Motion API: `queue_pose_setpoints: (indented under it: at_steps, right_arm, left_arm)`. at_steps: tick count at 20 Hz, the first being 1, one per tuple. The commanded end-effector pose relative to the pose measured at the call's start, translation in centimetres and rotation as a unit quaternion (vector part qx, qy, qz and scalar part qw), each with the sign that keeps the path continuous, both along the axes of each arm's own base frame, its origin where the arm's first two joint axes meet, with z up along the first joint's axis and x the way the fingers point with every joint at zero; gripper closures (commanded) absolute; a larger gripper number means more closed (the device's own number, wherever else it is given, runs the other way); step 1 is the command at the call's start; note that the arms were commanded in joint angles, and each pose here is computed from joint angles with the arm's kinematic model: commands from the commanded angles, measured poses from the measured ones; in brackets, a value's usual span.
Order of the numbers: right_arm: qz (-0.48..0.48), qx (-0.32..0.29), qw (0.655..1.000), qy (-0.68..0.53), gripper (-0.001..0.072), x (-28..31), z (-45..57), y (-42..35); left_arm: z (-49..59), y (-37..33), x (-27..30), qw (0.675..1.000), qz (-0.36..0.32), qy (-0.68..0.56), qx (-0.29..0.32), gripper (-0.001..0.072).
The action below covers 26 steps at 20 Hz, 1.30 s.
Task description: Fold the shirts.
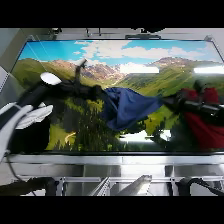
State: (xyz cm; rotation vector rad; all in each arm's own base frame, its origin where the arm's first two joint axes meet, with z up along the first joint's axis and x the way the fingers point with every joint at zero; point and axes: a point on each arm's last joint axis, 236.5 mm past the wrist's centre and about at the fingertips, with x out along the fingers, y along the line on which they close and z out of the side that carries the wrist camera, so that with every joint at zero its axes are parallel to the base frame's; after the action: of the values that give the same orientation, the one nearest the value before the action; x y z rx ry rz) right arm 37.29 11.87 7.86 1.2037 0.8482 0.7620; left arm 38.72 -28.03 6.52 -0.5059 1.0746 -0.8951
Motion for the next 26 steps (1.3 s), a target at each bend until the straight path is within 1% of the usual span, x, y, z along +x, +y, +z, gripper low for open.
queue_pose_setpoints:
  at_steps: [1, 2, 4, 5, 6, 7, 9, 10, 11, 12, 13, 14, 15, 16, 18, 19, 21, 23, 24, 25, 26]
  right_arm:
    - [-0.039, 0.122, 0.963, -0.238, 0.0697, -1.6, 18.5, -3.4]
    - [-0.062, 0.146, 0.94, -0.301, 0.0697, -3.0, 23.6, -4.7]
    - [-0.102, 0.181, 0.876, -0.436, 0.0696, -8.0, 32.6, -6.8]
    - [-0.111, 0.189, 0.848, -0.483, 0.0696, -10.9, 35.7, -7.2]
    - [-0.114, 0.185, 0.827, -0.518, 0.0696, -13.4, 37.7, -7.0]
    - [-0.115, 0.174, 0.815, -0.54, 0.0696, -15.3, 38.8, -6.5]
    - [-0.123, 0.144, 0.801, -0.567, 0.0696, -17.7, 39.9, -5.2]
    - [-0.134, 0.129, 0.795, -0.578, 0.0697, -18.2, 40.3, -4.7]
    - [-0.152, 0.102, 0.795, -0.578, 0.0696, -17.8, 40.2, -4.4]
    - [-0.179, 0.057, 0.81, -0.556, 0.0696, -15.8, 39.2, -4.4]
    - [-0.206, -0.003, 0.832, -0.516, 0.0696, -13.0, 37.0, -4.7]
    - [-0.232, -0.066, 0.86, -0.451, 0.0696, -9.8, 33.6, -5.5]
    - [-0.251, -0.111, 0.882, -0.384, 0.0696, -7.2, 30.1, -6.5]
    - [-0.263, -0.142, 0.898, -0.324, 0.0696, -4.9, 26.3, -7.3]
    - [-0.272, -0.175, 0.916, -0.237, 0.0696, -1.2, 19.1, -8.1]
    - [-0.274, -0.175, 0.925, -0.196, 0.0696, 0.3, 15.5, -8.1]
    - [-0.291, -0.188, 0.933, -0.099, 0.0695, 3.3, 6.8, -8.3]
    - [-0.309, -0.222, 0.925, 0.001, 0.0694, 5.2, -2.5, -9.2]
    - [-0.31, -0.231, 0.921, 0.045, 0.0632, 5.8, -6.3, -9.8]
    - [-0.31, -0.231, 0.919, 0.08, 0.0384, 6.2, -9.0, -10.3]
    - [-0.304, -0.235, 0.918, 0.099, 0.017, 6.7, -10.9, -10.8]
  left_arm:
    - [15.9, 4.7, -1.4, 0.987, 0.008, -0.156, -0.037, 0.0698]
    - [20.5, 6.4, -2.6, 0.976, 0.018, -0.212, -0.037, 0.0698]
    - [29.4, 9.6, -6.3, 0.942, 0.048, -0.33, -0.027, 0.069]
    - [32.8, 10.8, -8.5, 0.923, 0.062, -0.379, -0.018, 0.069]
    - [35.8, 11.8, -10.8, 0.903, 0.077, -0.423, -0.005, 0.069]
    - [37.8, 12.4, -12.9, 0.886, 0.086, -0.456, 0.009, 0.0689]
    - [40.2, 13.3, -16.1, 0.858, 0.104, -0.502, 0.043, 0.0689]
    - [40.8, 14.4, -16.6, 0.843, 0.126, -0.518, 0.071, 0.0689]
    - [40.8, 16.0, -16.2, 0.832, 0.156, -0.522, 0.106, 0.0689]
    - [40.4, 17.7, -15.3, 0.827, 0.184, -0.515, 0.129, 0.0688]
    - [39.6, 19.0, -14.1, 0.832, 0.2, -0.5, 0.134, 0.0688]
    - [38.1, 20.2, -12.5, 0.843, 0.208, -0.478, 0.135, 0.0688]
    - [35.8, 21.0, -10.4, 0.862, 0.205, -0.446, 0.126, 0.0688]
    - [33.0, 21.2, -8.1, 0.885, 0.187, -0.412, 0.114, 0.0688]
    - [26.2, 19.6, -3.4, 0.925, 0.124, -0.346, 0.093, 0.0689]
    - [22.7, 18.5, -1.0, 0.941, 0.102, -0.312, 0.081, 0.0689]
    - [15.1, 16.5, 4.4, 0.965, 0.088, -0.238, 0.061, 0.0688]
    - [7.3, 15.6, 9.6, 0.979, 0.095, -0.168, 0.057, 0.0689]
    - [3.7, 15.2, 11.5, 0.986, 0.087, -0.135, 0.055, 0.0689]
    - [1.2, 15.0, 12.6, 0.991, 0.076, -0.099, 0.046, 0.0534]
    - [-0.7, 15.2, 13.1, 0.996, 0.065, -0.054, 0.034, 0.0319]
